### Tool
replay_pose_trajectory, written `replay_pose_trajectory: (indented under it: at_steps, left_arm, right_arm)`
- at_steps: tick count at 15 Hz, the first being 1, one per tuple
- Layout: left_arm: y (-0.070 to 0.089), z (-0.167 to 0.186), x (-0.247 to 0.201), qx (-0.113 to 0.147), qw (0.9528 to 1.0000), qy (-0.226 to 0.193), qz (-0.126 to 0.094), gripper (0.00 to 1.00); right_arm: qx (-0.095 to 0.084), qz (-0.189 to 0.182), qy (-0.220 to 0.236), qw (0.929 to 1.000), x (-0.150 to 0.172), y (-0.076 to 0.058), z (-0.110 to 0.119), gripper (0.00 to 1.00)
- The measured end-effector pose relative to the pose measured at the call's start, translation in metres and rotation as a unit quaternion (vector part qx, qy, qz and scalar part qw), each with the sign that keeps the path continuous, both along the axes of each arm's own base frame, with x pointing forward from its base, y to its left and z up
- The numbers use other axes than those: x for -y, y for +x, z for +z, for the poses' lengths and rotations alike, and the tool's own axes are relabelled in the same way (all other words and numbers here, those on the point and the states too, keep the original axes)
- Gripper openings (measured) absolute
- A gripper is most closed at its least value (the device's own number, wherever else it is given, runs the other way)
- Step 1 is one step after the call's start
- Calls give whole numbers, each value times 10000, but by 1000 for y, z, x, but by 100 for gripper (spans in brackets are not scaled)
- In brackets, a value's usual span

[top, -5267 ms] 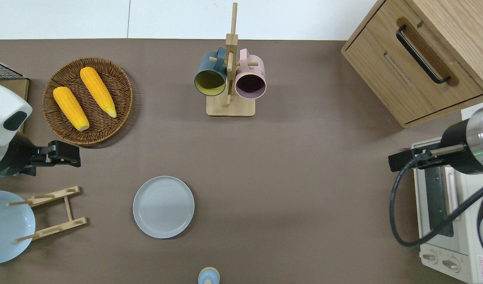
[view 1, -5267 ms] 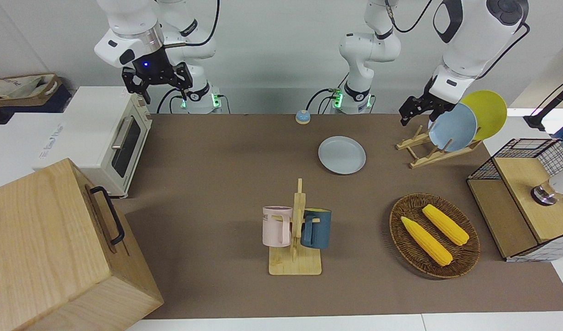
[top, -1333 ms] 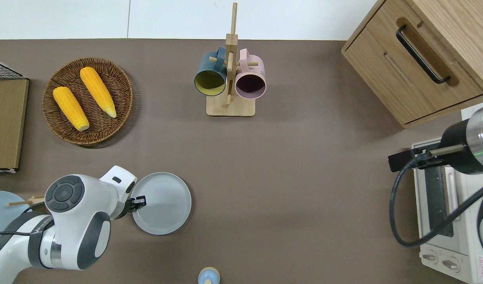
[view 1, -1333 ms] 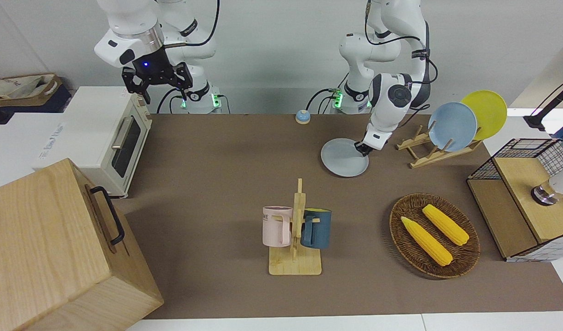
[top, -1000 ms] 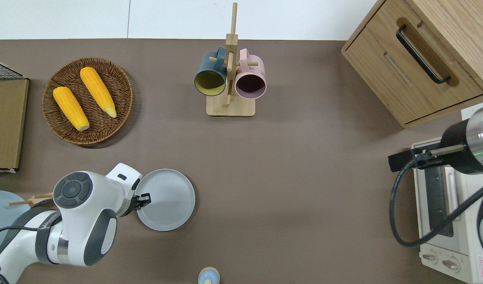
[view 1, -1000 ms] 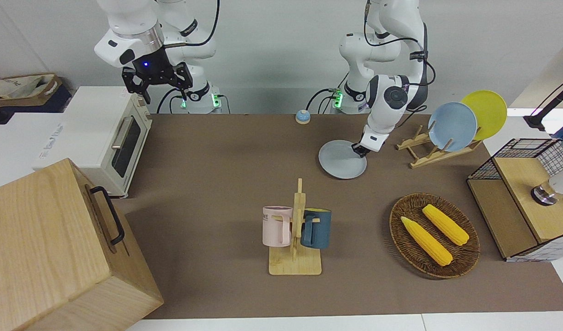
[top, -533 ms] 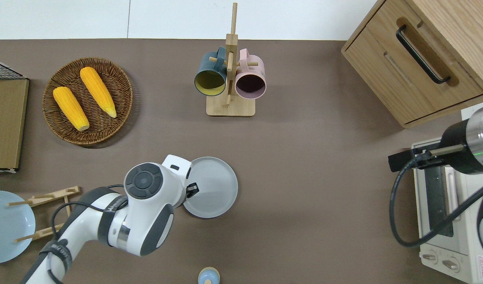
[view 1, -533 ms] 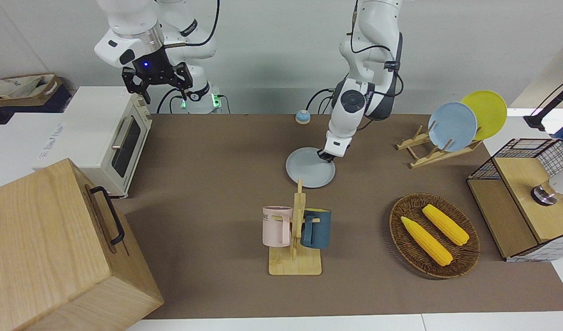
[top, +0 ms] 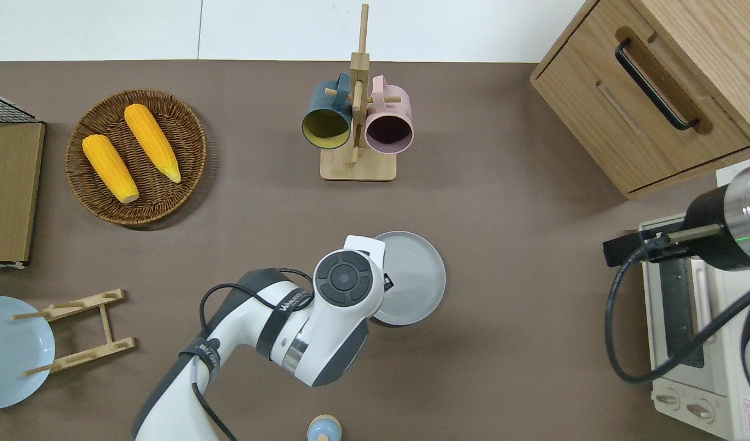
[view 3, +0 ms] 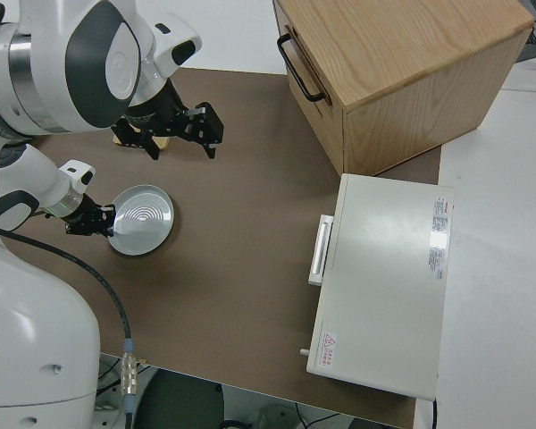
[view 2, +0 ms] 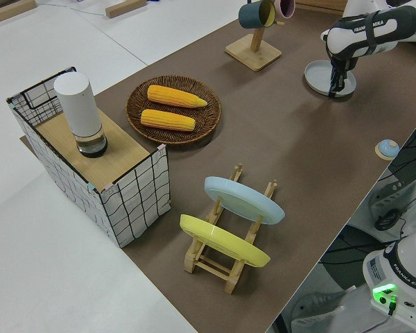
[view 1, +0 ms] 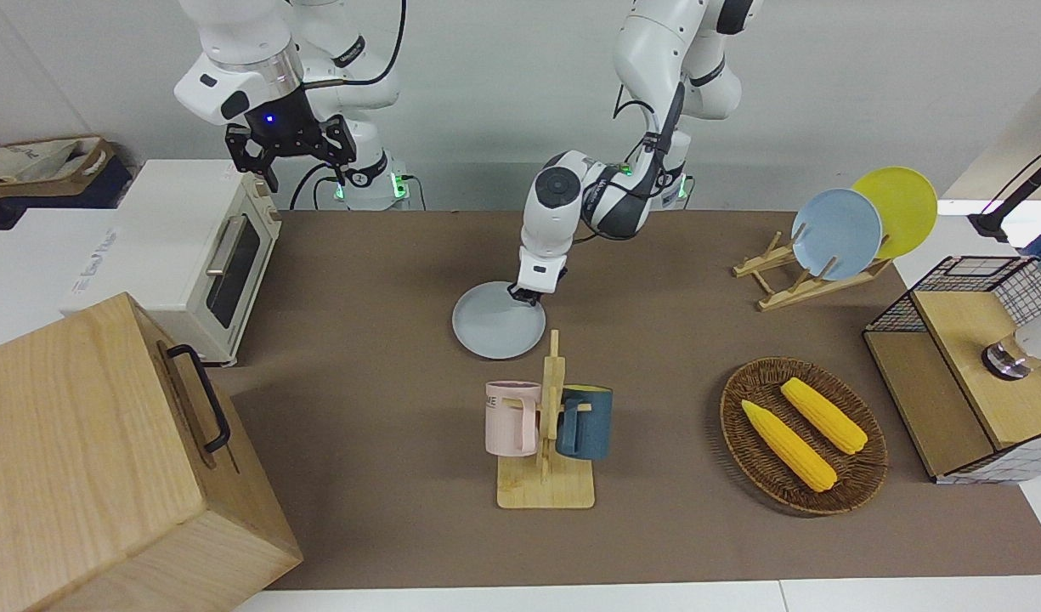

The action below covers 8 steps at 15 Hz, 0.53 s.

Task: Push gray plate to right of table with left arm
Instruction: 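Push the gray plate with the left gripper away from the dish rack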

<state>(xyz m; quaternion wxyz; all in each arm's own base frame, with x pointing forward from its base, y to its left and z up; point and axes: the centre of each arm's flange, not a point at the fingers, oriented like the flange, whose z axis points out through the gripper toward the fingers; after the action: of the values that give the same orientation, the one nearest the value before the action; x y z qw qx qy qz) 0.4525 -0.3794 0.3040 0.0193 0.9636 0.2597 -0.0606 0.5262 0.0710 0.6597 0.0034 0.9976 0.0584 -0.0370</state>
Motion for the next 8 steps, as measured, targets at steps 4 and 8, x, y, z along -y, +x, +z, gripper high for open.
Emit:
replay_pose_trajectory:
  at_steps: [4, 8]
  left_arm:
    - [-2, 0, 28, 14, 9999, -68, 76, 6]
    - [5, -1, 30, 19, 9998, -118, 155, 24]
  right_arm:
    - [0, 0, 0, 10000, 0, 0, 0, 99]
    - [0, 0, 0, 10000, 0, 0, 0, 99]
